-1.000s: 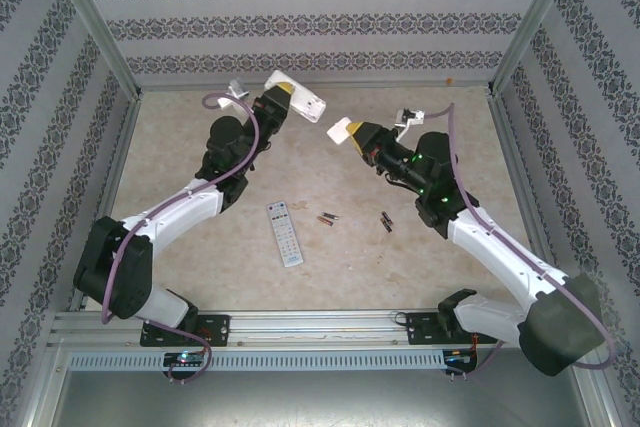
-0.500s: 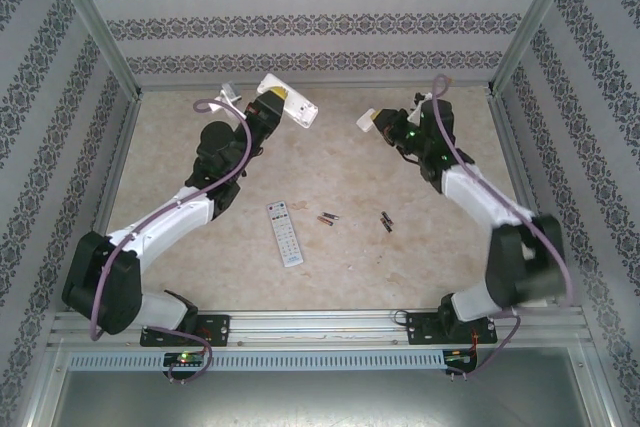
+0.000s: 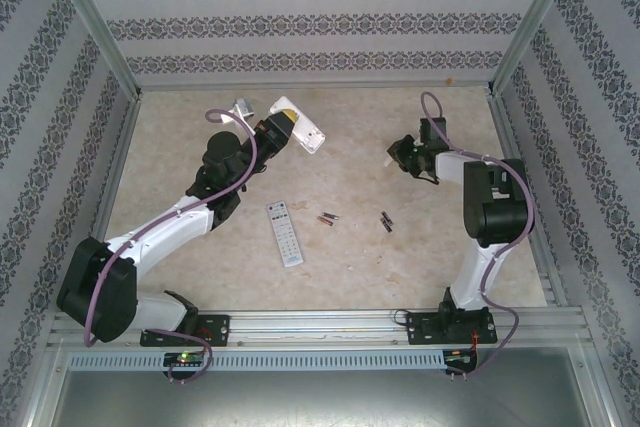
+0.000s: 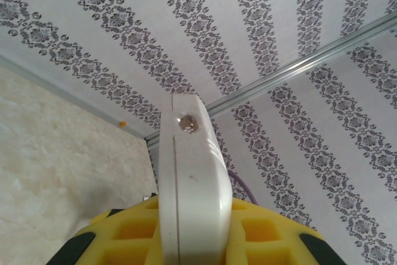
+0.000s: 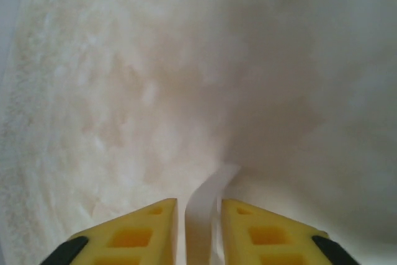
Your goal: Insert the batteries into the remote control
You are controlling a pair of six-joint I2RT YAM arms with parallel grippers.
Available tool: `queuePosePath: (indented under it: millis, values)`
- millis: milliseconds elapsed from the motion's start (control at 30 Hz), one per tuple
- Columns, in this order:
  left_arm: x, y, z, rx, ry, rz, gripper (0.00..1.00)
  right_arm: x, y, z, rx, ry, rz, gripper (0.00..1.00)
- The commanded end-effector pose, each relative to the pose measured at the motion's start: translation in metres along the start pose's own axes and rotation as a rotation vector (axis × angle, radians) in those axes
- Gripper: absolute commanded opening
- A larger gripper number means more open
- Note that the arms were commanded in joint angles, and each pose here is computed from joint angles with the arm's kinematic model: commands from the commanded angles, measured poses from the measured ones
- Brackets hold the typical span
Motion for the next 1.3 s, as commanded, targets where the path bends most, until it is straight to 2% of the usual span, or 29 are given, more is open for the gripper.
queuePosePath:
  millis: [0, 67, 200, 267, 367, 500, 600, 800, 867, 967, 1100, 1133, 1233, 1267]
  values:
    - [0.0, 0.002, -0.008, -0.022, -0.031, -0.009, 0.09, 0.035, 0.013, -0.001, -0.018, -0.016, -0.064, 0.41]
    - [-0.003, 0.003, -0.01, -0.021, -0.041, -0.007, 0.1, 0.064, 0.017, 0.016, 0.026, 0.037, -0.093, 0.53]
    - [-0.006, 0.003, -0.013, -0.025, -0.052, 0.002, 0.1, 0.128, -0.013, 0.082, 0.361, 0.29, -0.143, 0.61]
    - [-0.007, 0.003, -0.014, -0.029, -0.055, 0.006, 0.1, 0.158, -0.043, 0.108, 0.583, 0.367, -0.213, 0.7]
    - [-0.01, 0.002, -0.015, -0.027, -0.061, 0.013, 0.1, 0.194, -0.108, 0.141, 0.944, 0.539, -0.221, 0.88]
    - [-0.014, 0.0, -0.022, -0.022, -0.097, 0.032, 0.1, 0.211, -0.187, 0.157, 1.355, 0.683, -0.18, 0.95]
    - [-0.016, -0.002, -0.028, -0.018, -0.125, 0.052, 0.1, 0.204, -0.211, 0.161, 1.5, 0.691, -0.166, 0.96]
    - [-0.013, -0.006, -0.038, -0.013, -0.15, 0.065, 0.1, 0.182, -0.217, 0.182, 1.537, 0.674, -0.123, 0.93]
    - [-0.012, -0.008, -0.039, -0.011, -0.154, 0.072, 0.1, 0.18, -0.221, 0.188, 1.544, 0.696, -0.098, 0.85]
    - [-0.012, -0.009, -0.04, -0.004, -0.16, 0.074, 0.1, 0.177, -0.224, 0.193, 1.546, 0.711, -0.069, 0.62]
    - [-0.011, -0.008, -0.041, -0.006, -0.165, 0.071, 0.11, 0.177, -0.225, 0.193, 1.566, 0.731, -0.049, 0.49]
    - [-0.01, -0.008, -0.041, -0.023, -0.167, 0.07, 0.18, 0.176, -0.224, 0.192, 1.576, 0.723, -0.046, 0.47]
    - [0.002, -0.002, -0.037, -0.196, -0.131, 0.053, 0.64, 0.167, -0.209, 0.183, 1.642, 0.675, -0.05, 0.45]
    - [0.01, -0.001, -0.031, -0.297, -0.065, 0.064, 0.74, 0.158, -0.201, 0.176, 1.699, 0.645, -0.048, 0.44]
Point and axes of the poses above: each hand's point on the last joint's axis, 136 mm out from that joint toward the fingers, its own x axis back along the fingers, its own z axis along the line the jaws close on, y = z × x, the point moved 5 cm from there along x, back along the fingers, and after that the axes turned 14 degrees about -x, right-handed, at the moved point
